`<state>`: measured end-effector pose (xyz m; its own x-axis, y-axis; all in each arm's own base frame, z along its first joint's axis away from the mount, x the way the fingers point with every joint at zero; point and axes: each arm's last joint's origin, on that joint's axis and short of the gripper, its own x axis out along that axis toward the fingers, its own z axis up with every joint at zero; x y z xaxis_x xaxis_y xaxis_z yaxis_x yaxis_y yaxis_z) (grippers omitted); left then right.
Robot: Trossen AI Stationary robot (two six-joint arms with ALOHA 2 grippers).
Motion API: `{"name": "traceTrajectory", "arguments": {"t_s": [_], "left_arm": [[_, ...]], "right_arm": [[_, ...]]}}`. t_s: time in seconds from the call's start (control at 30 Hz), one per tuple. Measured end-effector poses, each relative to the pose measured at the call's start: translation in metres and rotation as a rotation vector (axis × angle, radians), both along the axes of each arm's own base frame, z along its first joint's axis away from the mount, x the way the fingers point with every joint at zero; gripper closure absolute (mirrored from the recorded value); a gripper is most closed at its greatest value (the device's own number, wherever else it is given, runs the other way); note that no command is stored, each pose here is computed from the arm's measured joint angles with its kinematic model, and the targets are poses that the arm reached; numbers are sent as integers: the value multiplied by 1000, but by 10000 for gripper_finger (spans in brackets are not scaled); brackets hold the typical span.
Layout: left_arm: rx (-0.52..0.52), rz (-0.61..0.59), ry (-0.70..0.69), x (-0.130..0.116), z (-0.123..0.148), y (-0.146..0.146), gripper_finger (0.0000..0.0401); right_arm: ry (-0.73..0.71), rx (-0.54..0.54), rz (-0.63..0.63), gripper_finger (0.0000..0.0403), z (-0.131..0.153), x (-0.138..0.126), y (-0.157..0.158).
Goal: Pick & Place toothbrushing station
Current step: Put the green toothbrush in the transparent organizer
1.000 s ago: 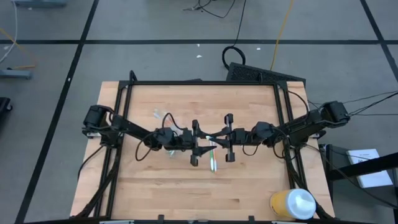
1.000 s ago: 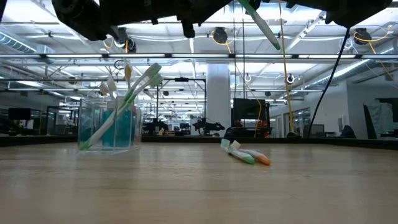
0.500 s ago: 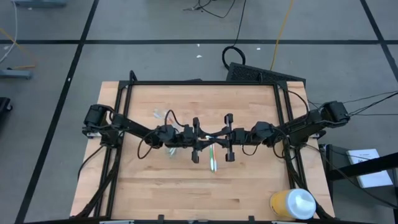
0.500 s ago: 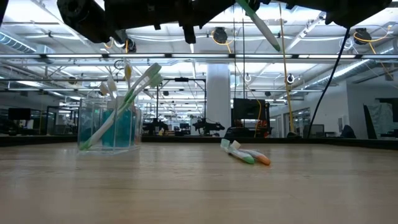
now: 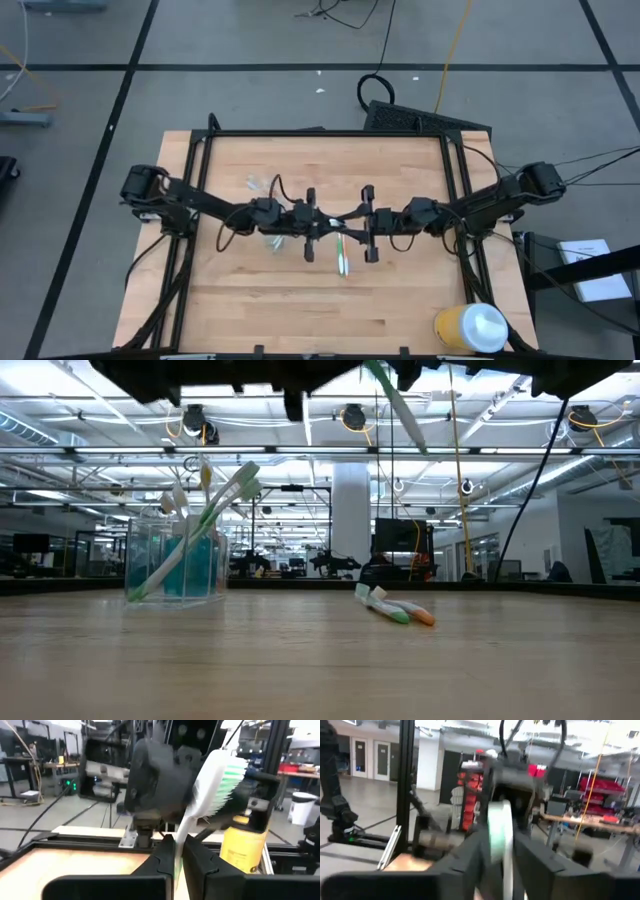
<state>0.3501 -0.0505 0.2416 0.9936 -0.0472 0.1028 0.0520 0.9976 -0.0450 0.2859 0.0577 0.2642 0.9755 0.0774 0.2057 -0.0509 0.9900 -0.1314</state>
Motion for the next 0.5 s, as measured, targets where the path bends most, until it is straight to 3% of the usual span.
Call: {"name": "traceTrajectory", "arguments": {"t_s": [0.27, 0.5], "left_arm": [[91, 96, 126, -32, 31, -13, 386], [88, 228, 322, -76, 44, -31, 386]], "right_arm": [[97, 93, -14, 171, 14, -18, -5], [194, 118, -42, 148, 18, -33, -9]]}}
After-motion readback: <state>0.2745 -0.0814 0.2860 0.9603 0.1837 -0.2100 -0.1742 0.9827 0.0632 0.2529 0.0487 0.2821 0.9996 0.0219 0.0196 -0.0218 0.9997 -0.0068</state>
